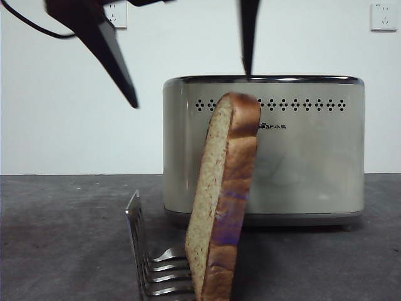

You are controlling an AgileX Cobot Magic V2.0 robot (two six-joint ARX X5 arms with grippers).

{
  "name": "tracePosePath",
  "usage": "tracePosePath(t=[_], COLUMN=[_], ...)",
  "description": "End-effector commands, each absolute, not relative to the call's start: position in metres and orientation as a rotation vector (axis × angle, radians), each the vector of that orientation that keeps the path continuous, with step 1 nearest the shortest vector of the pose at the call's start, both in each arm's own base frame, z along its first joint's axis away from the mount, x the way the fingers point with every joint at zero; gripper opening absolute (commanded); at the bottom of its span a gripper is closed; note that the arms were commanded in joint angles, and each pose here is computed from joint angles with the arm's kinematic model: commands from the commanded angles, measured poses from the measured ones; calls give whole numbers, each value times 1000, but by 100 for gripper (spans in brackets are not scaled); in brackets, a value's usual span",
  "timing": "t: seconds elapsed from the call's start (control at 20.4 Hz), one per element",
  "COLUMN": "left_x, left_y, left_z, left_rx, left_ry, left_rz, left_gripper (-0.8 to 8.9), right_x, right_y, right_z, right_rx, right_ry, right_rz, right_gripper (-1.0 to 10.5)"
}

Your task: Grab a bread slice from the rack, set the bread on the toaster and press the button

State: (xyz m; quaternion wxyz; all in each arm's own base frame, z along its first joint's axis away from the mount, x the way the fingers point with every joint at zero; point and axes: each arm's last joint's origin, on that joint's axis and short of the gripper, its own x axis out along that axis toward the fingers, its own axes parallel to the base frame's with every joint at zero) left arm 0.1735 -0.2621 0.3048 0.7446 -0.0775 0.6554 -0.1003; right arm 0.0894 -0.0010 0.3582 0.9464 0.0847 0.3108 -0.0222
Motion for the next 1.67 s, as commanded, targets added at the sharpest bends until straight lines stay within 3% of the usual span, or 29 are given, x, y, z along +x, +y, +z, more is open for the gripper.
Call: tracePosePath(t=[0.05, 0.59, 0.98, 1.23, 1.67], left_x=[176, 177, 183, 183, 181], left_y=[-270, -274, -271, -271, -265], left_z=[296, 284, 281, 281, 283], left_rx=[-166, -73, -77, -77, -22], left_ry=[1430, 1434, 1437, 1437, 1415], left_rz=[-208, -162, -137, -137, -75], left_gripper=[503, 497, 166, 52, -7], right_x=[89, 89, 87, 87, 87], right_y=[-1, -1, -1, -1, -1], right_z=[358, 358, 356, 355, 355], right_rx=[161, 162, 162, 162, 162], right_ry=[628, 632, 663, 665, 670], right_rz=[-40, -40, -43, -43, -44], right_gripper=[1, 1, 1, 1, 1])
